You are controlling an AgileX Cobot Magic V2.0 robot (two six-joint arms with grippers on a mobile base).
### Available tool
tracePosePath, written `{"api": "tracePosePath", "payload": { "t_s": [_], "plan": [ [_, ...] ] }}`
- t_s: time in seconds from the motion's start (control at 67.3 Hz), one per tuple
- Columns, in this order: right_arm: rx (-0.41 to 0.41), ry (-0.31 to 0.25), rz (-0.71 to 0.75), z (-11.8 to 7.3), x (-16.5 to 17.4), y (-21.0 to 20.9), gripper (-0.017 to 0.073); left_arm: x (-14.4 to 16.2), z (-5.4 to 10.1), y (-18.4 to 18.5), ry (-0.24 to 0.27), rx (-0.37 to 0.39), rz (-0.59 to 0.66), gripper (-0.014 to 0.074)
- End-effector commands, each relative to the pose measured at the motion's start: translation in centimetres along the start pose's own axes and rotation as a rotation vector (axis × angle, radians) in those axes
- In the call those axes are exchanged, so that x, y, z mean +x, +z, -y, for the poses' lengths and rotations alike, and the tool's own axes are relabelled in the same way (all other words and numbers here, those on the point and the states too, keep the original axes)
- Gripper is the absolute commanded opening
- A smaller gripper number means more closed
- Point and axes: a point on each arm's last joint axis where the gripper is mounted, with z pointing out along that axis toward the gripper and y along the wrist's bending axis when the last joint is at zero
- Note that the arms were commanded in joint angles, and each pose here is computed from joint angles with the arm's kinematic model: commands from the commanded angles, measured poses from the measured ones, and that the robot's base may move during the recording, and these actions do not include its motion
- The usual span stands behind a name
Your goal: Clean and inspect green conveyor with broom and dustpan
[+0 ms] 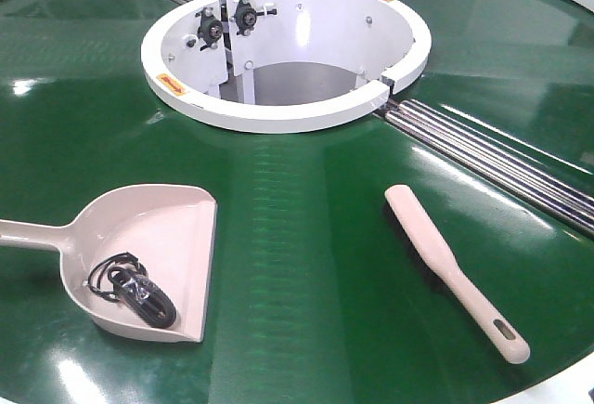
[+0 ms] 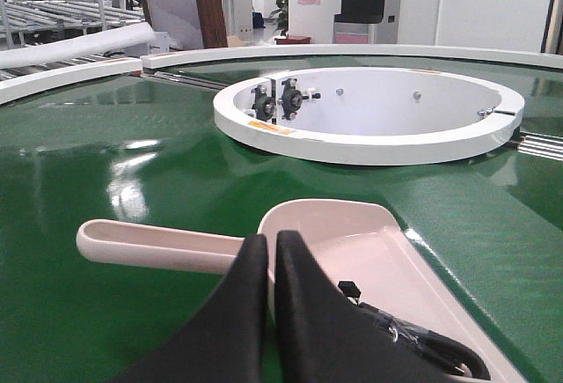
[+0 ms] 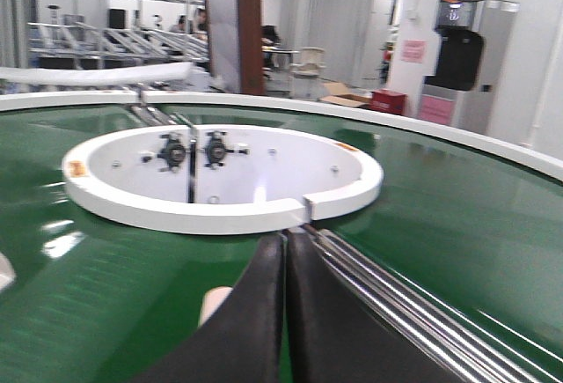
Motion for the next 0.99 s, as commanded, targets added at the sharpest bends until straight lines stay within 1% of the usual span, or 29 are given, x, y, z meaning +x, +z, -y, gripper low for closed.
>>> {"api": "tracePosePath", "payload": {
  "t_s": [0.0,0.074,0.134,0.223,0.342,0.371,0.475,0.98],
  "plan": [
    [0.077,0.005,0.056,0.6,-0.5,0.0,-0.001,0.2,0.0,0.0,-0.019,0.004,0.064,-0.0007],
    [0.122,0.06,0.031,0.8,0.5,0.0,-0.001,0.2,0.0,0.0,-0.019,0.004,0.064,-0.0007],
    [0.13,0.067,0.038,0.7,1.2,-0.4,-0.001,0.2,0.0,0.0,-0.019,0.004,0.064,-0.0007],
    [0.13,0.052,0.062,0.4,2.5,-1.1,-0.001,0.2,0.0,0.0,-0.019,0.004,0.064,-0.0007],
    [0.131,0.08,0.084,0.0,4.7,-1.8,-0.001,0.2,0.0,0.0,-0.019,0.004,0.064,-0.0007],
    [0.131,0.088,0.064,0.0,4.9,-1.8,-0.001,0.2,0.0,0.0,-0.019,0.004,0.064,-0.0007],
    [0.127,0.103,0.038,-0.1,5.1,-1.8,-0.001,0.2,0.0,0.0,-0.019,0.004,0.064,-0.0007],
    [0.127,0.105,0.032,-0.1,5.2,-1.8,-0.001,0.2,0.0,0.0,-0.019,0.004,0.064,-0.0007]
  ]
}}
